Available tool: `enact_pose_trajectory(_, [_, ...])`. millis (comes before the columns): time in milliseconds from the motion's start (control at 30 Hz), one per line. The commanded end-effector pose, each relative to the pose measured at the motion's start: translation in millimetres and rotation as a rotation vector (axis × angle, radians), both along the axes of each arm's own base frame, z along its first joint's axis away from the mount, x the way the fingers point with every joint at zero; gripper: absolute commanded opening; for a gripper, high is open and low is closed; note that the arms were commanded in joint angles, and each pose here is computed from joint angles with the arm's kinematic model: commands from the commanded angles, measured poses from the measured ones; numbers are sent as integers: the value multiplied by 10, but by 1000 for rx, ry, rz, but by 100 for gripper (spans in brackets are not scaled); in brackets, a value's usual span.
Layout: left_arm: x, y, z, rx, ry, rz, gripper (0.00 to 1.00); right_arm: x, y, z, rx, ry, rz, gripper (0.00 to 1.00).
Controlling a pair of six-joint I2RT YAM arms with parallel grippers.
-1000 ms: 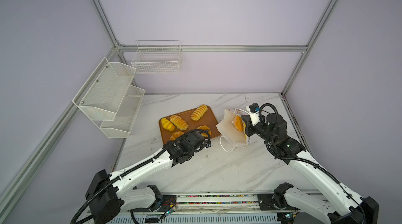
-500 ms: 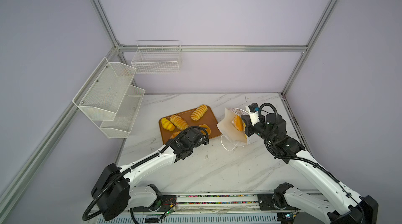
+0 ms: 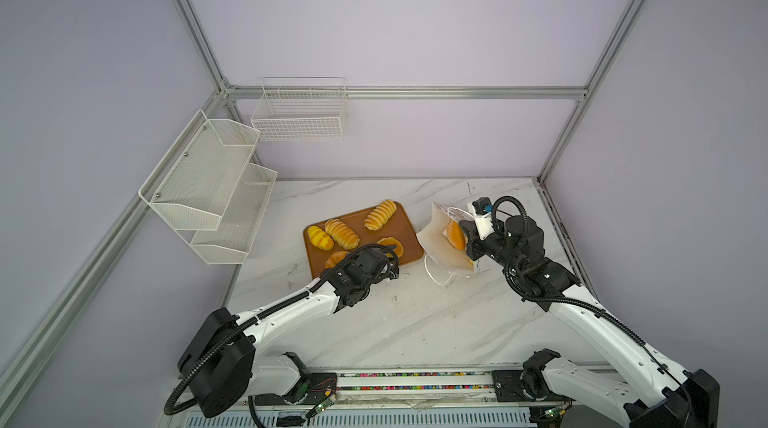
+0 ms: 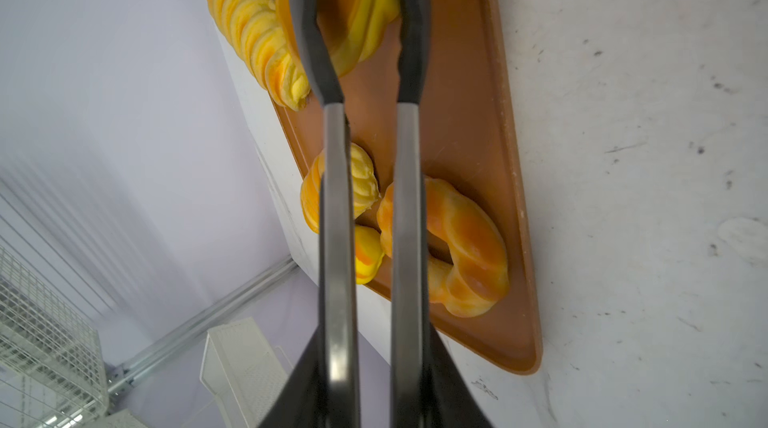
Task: Take the fake bread out of the paper bag
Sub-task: 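Grip a bread on the tray with the left tongs and lift it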
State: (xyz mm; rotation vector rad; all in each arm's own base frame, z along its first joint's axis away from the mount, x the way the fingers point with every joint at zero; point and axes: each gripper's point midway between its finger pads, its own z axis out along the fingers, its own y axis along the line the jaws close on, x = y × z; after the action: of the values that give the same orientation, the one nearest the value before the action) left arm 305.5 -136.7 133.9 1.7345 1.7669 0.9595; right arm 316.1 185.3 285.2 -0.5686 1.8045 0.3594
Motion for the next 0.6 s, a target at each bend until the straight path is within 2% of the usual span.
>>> enact_pose_trajectory(0, [47,-4,91,-31,-32,18,15,-10,-22,121,-6,-35,-6,0])
enact_pose_trajectory(100, [35,-44,146,-86,-28,31,8,-17,-32,132,-3,-32,-10,0])
enact_pose_trajectory(267, [18,-119,249,-210,-11,86,1,-30,-49,156,5,-38,-17,0])
enact_pose_trajectory(567, [12,-299,665,-606,19,227,0,-10,-60,158,15,-28,-34,0])
